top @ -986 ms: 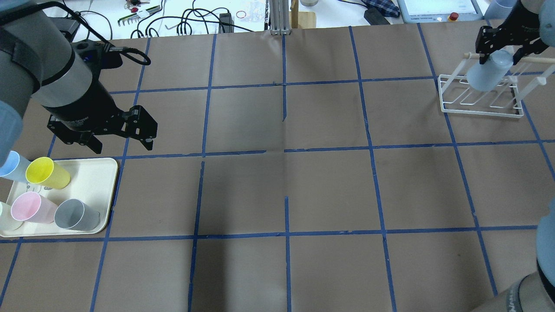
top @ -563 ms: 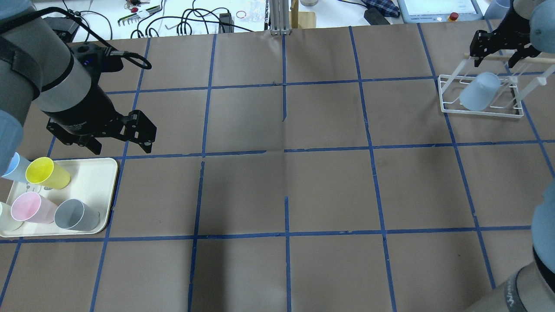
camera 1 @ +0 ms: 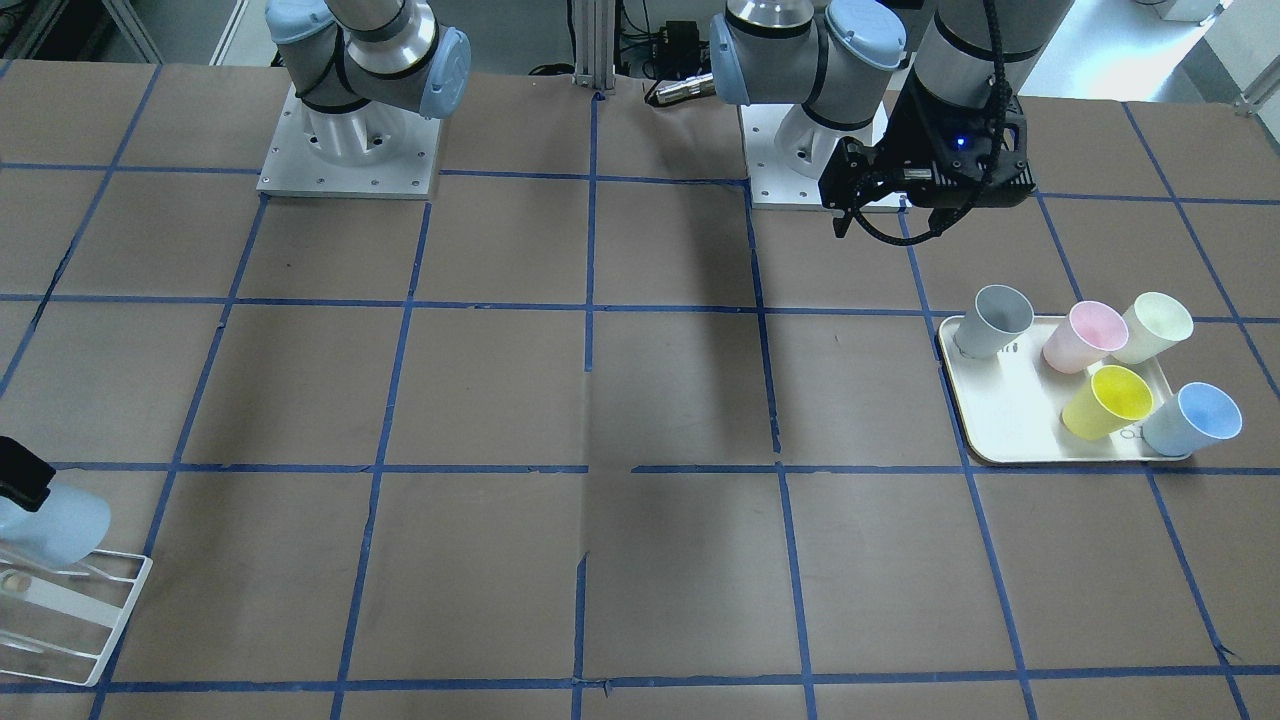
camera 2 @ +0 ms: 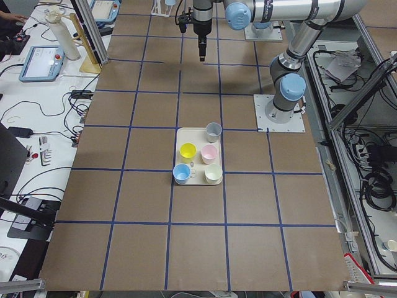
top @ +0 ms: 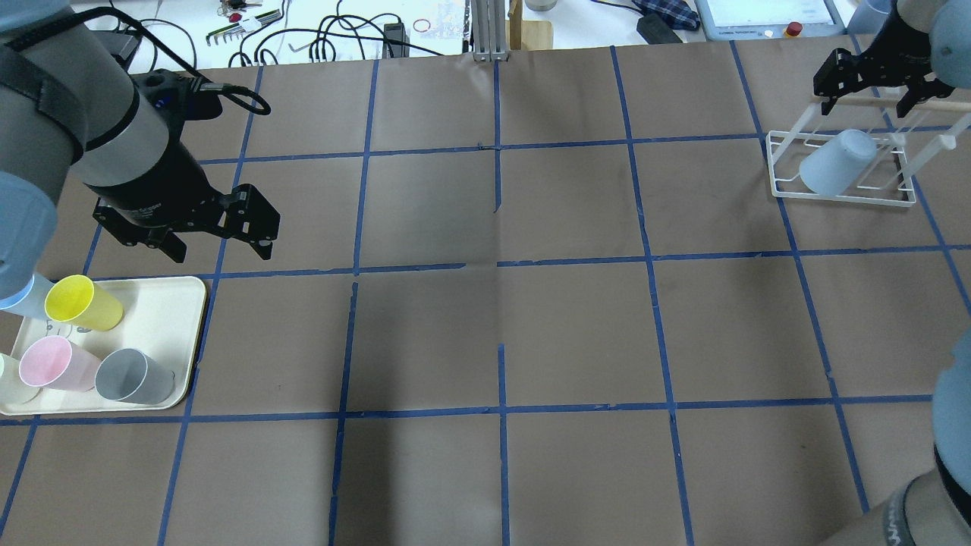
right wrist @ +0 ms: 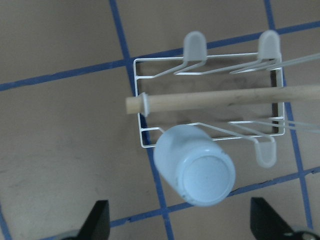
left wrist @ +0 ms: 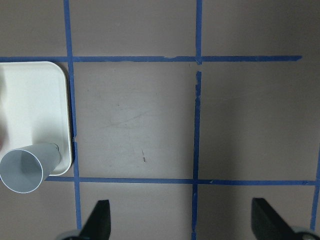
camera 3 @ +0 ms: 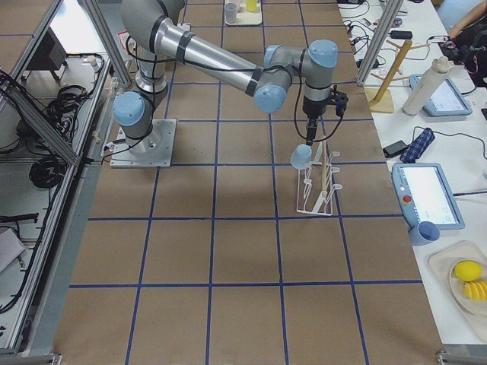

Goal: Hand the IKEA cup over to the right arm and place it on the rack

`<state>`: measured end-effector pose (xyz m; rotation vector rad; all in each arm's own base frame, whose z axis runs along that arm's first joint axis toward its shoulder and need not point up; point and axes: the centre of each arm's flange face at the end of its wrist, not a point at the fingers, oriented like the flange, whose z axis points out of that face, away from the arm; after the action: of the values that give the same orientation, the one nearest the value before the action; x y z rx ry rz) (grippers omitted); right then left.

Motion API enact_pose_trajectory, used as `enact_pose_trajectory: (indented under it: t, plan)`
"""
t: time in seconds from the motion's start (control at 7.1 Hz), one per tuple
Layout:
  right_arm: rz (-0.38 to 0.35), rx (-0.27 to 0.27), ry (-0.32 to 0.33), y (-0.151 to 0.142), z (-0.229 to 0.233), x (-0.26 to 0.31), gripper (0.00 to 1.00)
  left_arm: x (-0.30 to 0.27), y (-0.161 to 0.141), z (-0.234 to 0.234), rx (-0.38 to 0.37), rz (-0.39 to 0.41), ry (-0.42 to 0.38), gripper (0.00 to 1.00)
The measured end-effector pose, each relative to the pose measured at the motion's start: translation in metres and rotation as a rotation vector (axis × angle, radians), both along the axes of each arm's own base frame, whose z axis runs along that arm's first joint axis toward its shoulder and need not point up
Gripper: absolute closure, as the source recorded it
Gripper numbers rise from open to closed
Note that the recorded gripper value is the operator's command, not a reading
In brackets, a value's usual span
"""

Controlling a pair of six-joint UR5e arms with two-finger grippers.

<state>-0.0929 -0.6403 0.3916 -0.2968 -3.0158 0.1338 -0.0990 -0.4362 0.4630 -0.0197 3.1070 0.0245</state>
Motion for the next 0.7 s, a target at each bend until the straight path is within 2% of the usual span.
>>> enact_pose_trajectory:
  t: [0.28,0.56,0.7]
  plan:
    - [0.024,0.036,-0.083,0.038,0.056,0.07,0.0,-0.001,-0.001,-0.002,0.003,-0.007,0.0,0.0]
    - [0.024,0.059,-0.101,0.084,0.098,0.161,0.0,-0.003,0.001,-0.001,0.0,-0.012,0.001,0.0]
    - [0.049,0.06,-0.101,0.103,0.109,0.197,0.0,-0.004,0.004,0.003,-0.011,-0.013,0.0,0.0]
